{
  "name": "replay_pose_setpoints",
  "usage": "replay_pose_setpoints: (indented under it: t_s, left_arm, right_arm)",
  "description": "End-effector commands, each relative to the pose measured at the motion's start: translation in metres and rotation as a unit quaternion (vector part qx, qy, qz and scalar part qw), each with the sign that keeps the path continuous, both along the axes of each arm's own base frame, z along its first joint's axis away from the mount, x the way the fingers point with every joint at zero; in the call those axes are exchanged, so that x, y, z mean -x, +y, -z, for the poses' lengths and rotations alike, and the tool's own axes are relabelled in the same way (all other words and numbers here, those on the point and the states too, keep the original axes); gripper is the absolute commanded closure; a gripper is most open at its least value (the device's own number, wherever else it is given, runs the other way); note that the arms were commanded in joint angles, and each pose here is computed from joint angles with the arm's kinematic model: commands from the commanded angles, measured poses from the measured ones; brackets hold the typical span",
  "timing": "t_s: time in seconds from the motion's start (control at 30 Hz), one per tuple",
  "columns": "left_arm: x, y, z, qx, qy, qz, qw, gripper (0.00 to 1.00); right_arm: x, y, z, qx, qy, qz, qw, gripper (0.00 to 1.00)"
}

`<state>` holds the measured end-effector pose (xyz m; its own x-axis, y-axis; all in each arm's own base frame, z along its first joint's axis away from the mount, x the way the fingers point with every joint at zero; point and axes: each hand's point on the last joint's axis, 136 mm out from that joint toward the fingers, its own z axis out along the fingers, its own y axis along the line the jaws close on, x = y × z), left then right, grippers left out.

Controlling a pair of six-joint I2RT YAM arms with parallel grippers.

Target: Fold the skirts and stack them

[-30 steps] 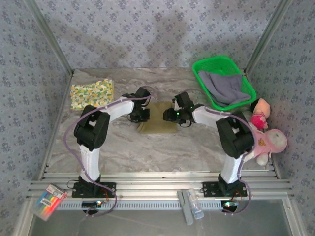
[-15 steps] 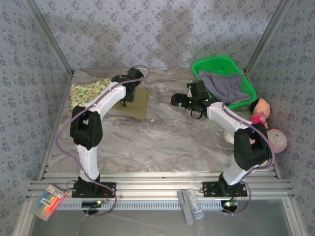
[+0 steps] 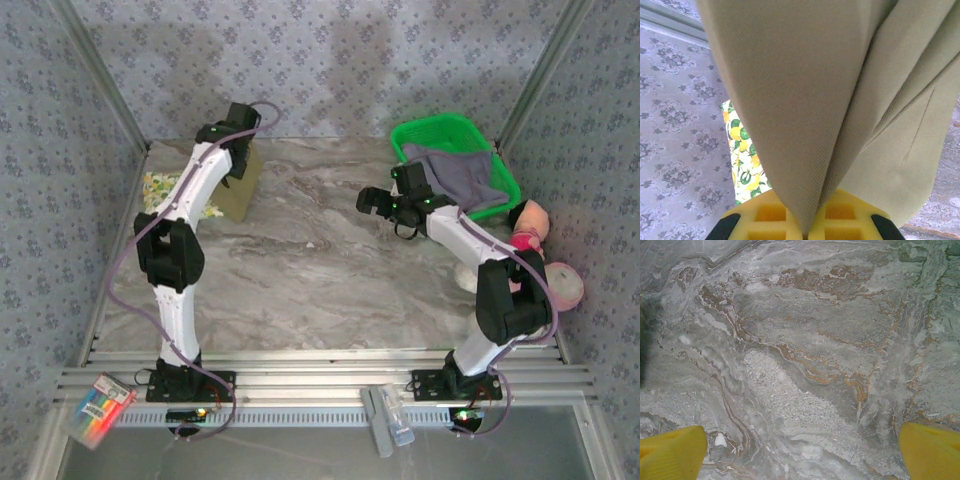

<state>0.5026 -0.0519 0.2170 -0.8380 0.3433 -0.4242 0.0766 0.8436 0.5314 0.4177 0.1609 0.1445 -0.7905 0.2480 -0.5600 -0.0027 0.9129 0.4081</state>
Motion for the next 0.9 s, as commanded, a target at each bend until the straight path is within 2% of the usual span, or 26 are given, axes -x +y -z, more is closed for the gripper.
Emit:
replay_pose_setpoints:
  t_s: [0.0, 0.1, 0.23, 0.3, 0.6, 0.7, 0.87]
  left_arm:
    - [-0.001, 0.004, -0.022, 0.045, 0.002, 0.024, 0.999, 1.00]
    - [-0.004, 0.017, -0.029, 0.074, -0.002, 0.021, 0.997, 1.00]
    - [-0.008, 0.027, -0.020, 0.171, 0.010, 0.015, 0.985, 1.00]
    - [-0.007, 0.030, -0.012, 0.197, 0.024, 0.012, 0.980, 1.00]
    - [-0.012, 0.075, 0.013, 0.237, 0.041, -0.041, 0.970, 1.00]
    - [-0.012, 0.083, 0.019, 0.278, 0.047, -0.043, 0.958, 1.00]
    - [-0.011, 0.103, 0.027, 0.291, 0.056, -0.048, 0.954, 1.00]
  right_arm:
    - [0.000, 0.000, -0.003, -0.008, 0.010, 0.007, 1.000, 0.00]
    - [0.000, 0.000, -0.003, -0.010, 0.011, 0.009, 1.000, 0.00]
    - [-0.001, 0.000, -0.002, -0.011, 0.013, 0.009, 1.000, 0.00]
    - [0.000, 0.000, 0.000, -0.009, 0.015, 0.009, 1.000, 0.00]
    - [0.001, -0.002, 0.002, -0.002, 0.018, 0.006, 1.000, 0.00]
    - [0.003, -0.003, 0.000, 0.000, 0.017, 0.006, 1.000, 0.00]
    - [0.004, -0.006, -0.001, 0.005, 0.018, 0.008, 1.000, 0.00]
